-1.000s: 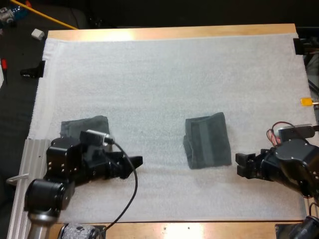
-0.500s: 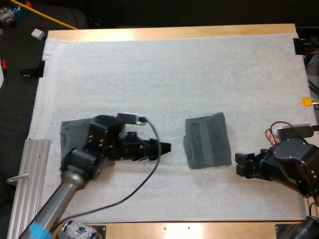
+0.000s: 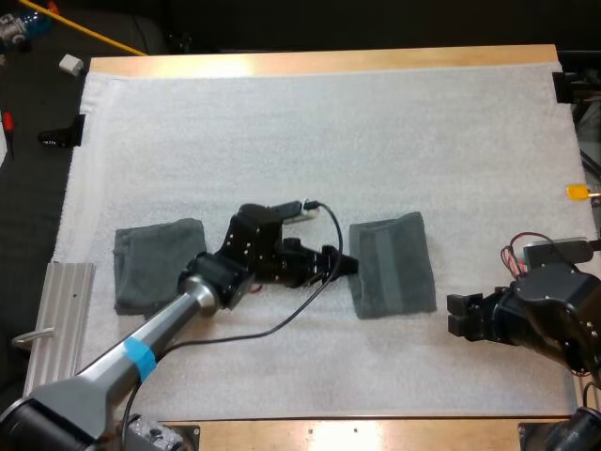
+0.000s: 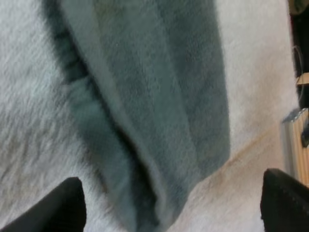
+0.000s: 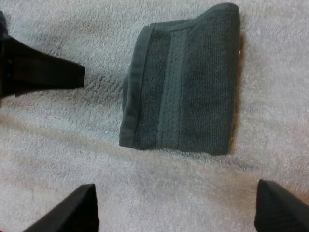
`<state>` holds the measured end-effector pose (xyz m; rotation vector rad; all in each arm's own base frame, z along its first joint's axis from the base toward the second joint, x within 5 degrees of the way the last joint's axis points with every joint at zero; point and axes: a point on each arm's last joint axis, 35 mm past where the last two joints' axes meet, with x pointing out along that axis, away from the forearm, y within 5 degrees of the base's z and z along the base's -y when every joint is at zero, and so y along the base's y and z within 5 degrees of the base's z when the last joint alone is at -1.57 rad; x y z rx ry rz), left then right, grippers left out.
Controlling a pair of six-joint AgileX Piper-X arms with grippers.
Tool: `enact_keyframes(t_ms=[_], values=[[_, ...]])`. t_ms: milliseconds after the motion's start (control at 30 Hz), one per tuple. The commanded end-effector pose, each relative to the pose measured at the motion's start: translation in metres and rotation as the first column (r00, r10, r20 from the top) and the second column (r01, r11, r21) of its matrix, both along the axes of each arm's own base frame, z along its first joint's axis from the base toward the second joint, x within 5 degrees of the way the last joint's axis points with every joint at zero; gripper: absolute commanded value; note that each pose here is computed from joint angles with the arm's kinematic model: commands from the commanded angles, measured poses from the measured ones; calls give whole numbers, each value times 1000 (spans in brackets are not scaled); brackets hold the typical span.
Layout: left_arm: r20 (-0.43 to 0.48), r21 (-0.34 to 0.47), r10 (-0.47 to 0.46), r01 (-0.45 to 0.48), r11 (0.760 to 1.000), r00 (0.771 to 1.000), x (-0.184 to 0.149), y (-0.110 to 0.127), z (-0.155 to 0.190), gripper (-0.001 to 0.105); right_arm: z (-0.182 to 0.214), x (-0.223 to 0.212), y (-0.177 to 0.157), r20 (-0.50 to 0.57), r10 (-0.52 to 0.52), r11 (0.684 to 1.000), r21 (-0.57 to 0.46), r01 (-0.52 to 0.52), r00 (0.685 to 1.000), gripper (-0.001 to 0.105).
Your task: Pick towel from pile, fold and stack
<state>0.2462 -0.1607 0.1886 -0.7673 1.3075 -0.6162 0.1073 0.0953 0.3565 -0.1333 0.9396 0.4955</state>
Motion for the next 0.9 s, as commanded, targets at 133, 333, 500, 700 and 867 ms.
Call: enact_keyframes(t_ms=[133,333,500,700,867], values=[[-51,-8,24,-24,1000,998,25,-13,-14,72,2,-2,-1,0,1,1000,-6,-1,1000,65],[-115,11,32,-31,999,993,33,-17,-31,71,1,-2,-2,-8,0,1000,-14,0,1000,65],[-159,18,39,-37,999,986,32,-17,-40,71,0,-2,-2,-14,-1,1000,-19,1,1000,65],[-182,24,40,-36,999,983,31,-22,-41,71,0,-2,-2,-10,1,1000,-19,-2,1000,65],[-195,33,45,-39,999,980,34,-25,-43,71,0,-3,-2,-12,3,1000,-18,-3,1000,65]])
